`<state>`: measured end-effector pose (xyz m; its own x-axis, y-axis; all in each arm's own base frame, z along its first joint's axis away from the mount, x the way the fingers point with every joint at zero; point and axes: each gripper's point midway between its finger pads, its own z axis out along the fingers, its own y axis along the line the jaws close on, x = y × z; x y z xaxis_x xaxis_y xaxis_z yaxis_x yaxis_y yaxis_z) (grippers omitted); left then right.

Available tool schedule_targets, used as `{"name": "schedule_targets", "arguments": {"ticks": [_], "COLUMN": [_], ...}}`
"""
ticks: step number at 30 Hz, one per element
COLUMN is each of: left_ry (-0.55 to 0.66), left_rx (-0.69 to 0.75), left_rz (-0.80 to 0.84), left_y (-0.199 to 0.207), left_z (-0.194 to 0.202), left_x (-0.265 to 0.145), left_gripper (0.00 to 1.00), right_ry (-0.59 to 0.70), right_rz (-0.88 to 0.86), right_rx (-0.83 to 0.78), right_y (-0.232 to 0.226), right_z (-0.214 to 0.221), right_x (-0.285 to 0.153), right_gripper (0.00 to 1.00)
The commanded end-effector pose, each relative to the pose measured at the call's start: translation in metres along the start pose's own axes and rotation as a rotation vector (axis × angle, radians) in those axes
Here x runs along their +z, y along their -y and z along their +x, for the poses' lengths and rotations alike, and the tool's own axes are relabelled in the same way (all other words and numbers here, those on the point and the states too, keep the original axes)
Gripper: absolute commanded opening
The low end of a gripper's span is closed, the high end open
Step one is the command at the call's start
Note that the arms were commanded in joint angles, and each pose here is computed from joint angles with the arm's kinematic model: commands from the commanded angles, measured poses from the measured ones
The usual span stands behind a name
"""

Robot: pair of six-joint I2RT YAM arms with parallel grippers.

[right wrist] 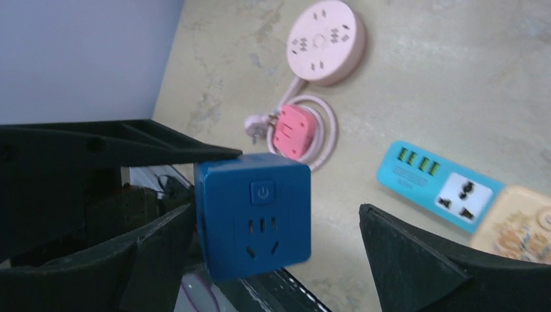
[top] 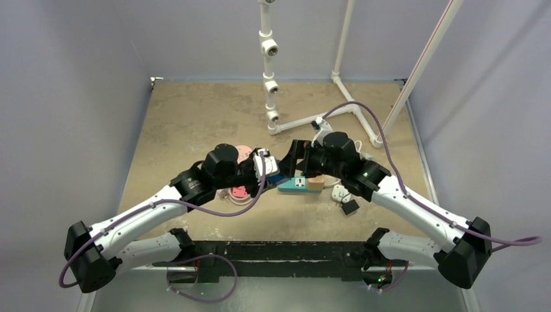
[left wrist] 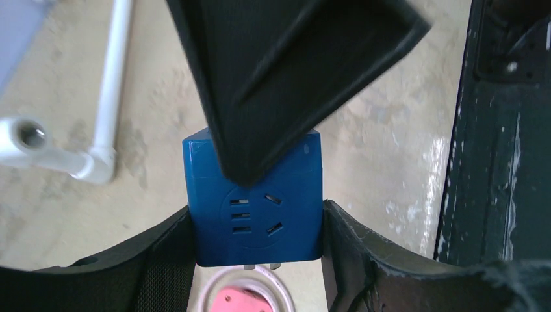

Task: Insert the plug
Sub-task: Pick up the plug from the center of the board.

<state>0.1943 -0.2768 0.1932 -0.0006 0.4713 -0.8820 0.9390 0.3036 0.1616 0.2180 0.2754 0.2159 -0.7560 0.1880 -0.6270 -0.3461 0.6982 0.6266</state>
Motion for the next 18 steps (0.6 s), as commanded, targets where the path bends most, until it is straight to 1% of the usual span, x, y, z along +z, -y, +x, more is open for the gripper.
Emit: {"name": "schedule_targets", "arguments": {"ticks": [1,4,9,12,15,18], "left_ry": [0.199,0.217,0.265,0.290,0.309,0.321], "left_rx": [0.057,0.071,0.107,0.132,0.155,0.165], "left_rz": [-0.030,-0.043,-0.098,-0.165,-0.187,-0.196], "left_y": [-0.011,-0.014,-0.024,-0.035,-0.037,-0.038], "left_z": [-0.065,-0.073,-0.089,-0.097,-0.100,-0.102], "left_x": [-0.012,-0.015,-0.024,-0.031,-0.037,-0.040], "left_gripper": [0.00,0.00,0.00,0.00,0.00,0.00], "right_ry": [0.073,0.066,0.030,0.000,-0.016,-0.012], "right_rz": [-0.209,-0.255,-0.264,-0.240,-0.208,-0.203], "right_rx": [-0.053,-0.068,-0.056,-0.035,-0.033,-0.030], "right_y": [-0.060,-0.071,-0.071,-0.066,-0.061,-0.061], "right_z": [-0.038,-0.040,-0.034,-0.028,-0.026,-0.028], "right_x": [-0.010,-0.010,-0.008,-0.006,-0.003,-0.003], "right_gripper": [0.99,0.99,0.97,0.95,0.94,0.90]}}
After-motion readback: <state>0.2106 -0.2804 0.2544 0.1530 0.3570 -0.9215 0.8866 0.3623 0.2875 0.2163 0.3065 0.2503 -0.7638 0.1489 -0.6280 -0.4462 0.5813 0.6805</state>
